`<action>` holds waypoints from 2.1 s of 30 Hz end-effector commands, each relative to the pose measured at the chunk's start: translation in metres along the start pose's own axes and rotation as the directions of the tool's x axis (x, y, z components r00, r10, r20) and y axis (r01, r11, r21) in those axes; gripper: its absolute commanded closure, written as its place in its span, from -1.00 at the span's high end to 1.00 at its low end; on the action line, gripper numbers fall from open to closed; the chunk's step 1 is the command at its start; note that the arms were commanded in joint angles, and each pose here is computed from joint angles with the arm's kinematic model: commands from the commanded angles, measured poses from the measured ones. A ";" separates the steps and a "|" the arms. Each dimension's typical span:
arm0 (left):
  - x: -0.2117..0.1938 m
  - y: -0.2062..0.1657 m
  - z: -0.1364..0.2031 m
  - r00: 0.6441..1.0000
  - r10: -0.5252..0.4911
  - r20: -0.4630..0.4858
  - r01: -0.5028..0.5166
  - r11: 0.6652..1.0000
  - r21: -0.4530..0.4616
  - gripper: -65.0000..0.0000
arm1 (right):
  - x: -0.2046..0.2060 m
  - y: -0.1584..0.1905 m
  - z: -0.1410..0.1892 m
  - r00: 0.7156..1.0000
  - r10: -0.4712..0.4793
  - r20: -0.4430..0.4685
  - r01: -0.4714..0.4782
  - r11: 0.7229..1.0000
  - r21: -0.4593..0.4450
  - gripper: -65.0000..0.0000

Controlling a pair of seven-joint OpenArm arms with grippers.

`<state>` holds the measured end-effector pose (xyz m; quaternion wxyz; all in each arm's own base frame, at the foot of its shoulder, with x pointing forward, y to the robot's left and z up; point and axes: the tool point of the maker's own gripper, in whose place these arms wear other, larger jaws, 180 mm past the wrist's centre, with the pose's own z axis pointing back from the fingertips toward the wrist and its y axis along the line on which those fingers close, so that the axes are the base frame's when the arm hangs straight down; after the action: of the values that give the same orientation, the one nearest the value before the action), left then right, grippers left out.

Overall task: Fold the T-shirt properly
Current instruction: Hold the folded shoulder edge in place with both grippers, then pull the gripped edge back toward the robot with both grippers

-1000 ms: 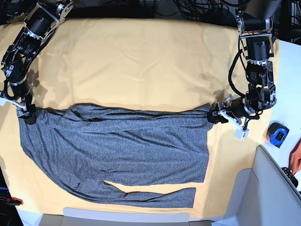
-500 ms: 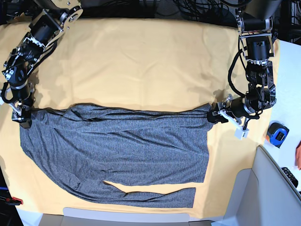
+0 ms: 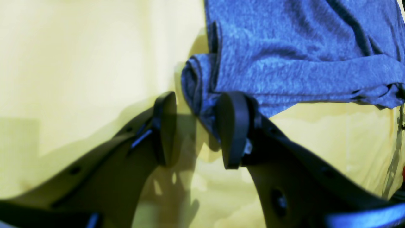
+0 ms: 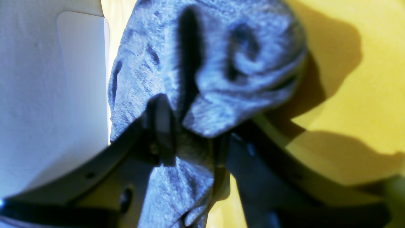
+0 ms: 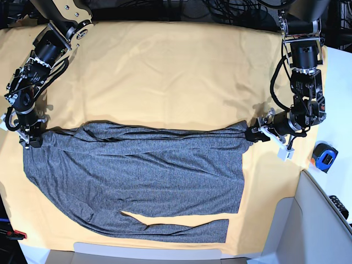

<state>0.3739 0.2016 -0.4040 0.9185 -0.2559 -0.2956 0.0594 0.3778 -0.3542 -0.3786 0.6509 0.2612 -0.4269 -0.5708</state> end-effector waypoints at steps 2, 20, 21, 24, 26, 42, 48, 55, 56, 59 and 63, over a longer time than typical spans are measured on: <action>0.014 0.000 0.006 0.999 -0.022 0.025 0.022 1.000 0.003 -0.27 | -0.008 -0.005 0.000 0.999 -0.024 -0.030 0.023 1.000 -0.017 -0.77; -0.003 -0.036 -0.018 1.000 0.005 -0.025 -0.007 0.997 -0.081 -0.26 | -0.012 -0.005 -0.001 0.999 -0.020 -0.040 0.020 1.000 -0.019 -1.00; -0.006 -0.039 -0.020 0.999 -0.007 -0.037 0.003 0.996 -0.084 -0.26 | -0.012 -0.005 -0.001 0.999 -0.020 -0.040 0.020 1.000 -0.019 -1.00; -0.012 -0.046 -0.025 0.997 -0.042 -0.060 0.036 0.995 -0.094 -0.34 | -0.012 -0.006 -0.001 0.999 -0.020 -0.040 0.020 1.000 -0.020 -1.00; -0.012 -0.047 -0.026 0.997 -0.045 -0.057 0.040 0.995 -0.095 -0.66 | -0.012 -0.006 -0.001 0.999 -0.021 -0.040 0.020 1.000 -0.022 -1.00; -0.035 -0.011 -0.002 0.995 -0.066 -0.077 0.065 0.998 -0.020 -1.00 | 0.003 -0.072 0.037 0.990 0.034 -0.134 -0.056 0.985 -0.161 -1.00; -0.059 -0.003 0.023 0.992 -0.098 -0.074 0.100 0.995 0.013 -1.00 | 0.011 -0.101 0.059 0.978 0.059 -0.199 -0.105 0.967 -0.231 -1.00; -0.091 0.018 0.064 0.991 -0.063 -0.118 0.073 0.994 0.079 -1.00 | 0.008 -0.139 0.090 0.955 0.052 -0.292 -0.149 0.936 -0.319 -1.00; -0.094 0.020 0.070 0.991 -0.065 -0.118 0.075 0.993 0.087 -1.00 | 0.011 -0.143 0.095 0.953 0.062 -0.295 -0.162 0.930 -0.329 -1.00; -0.101 0.027 0.084 0.992 -0.056 -0.109 0.069 0.991 0.117 -1.00 | 0.015 -0.152 0.115 0.948 0.111 -0.299 -0.217 0.913 -0.347 -1.00; -0.123 0.033 0.100 0.990 -0.044 -0.132 0.064 0.987 0.146 -1.00 | 0.013 -0.160 0.141 0.935 0.179 -0.306 -0.288 0.886 -0.363 -1.00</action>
<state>0.2185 0.2275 -0.4164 0.9466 -0.2081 -0.2420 0.0454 0.2184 -0.3683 -0.4070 0.7769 0.2193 -0.3176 -0.4975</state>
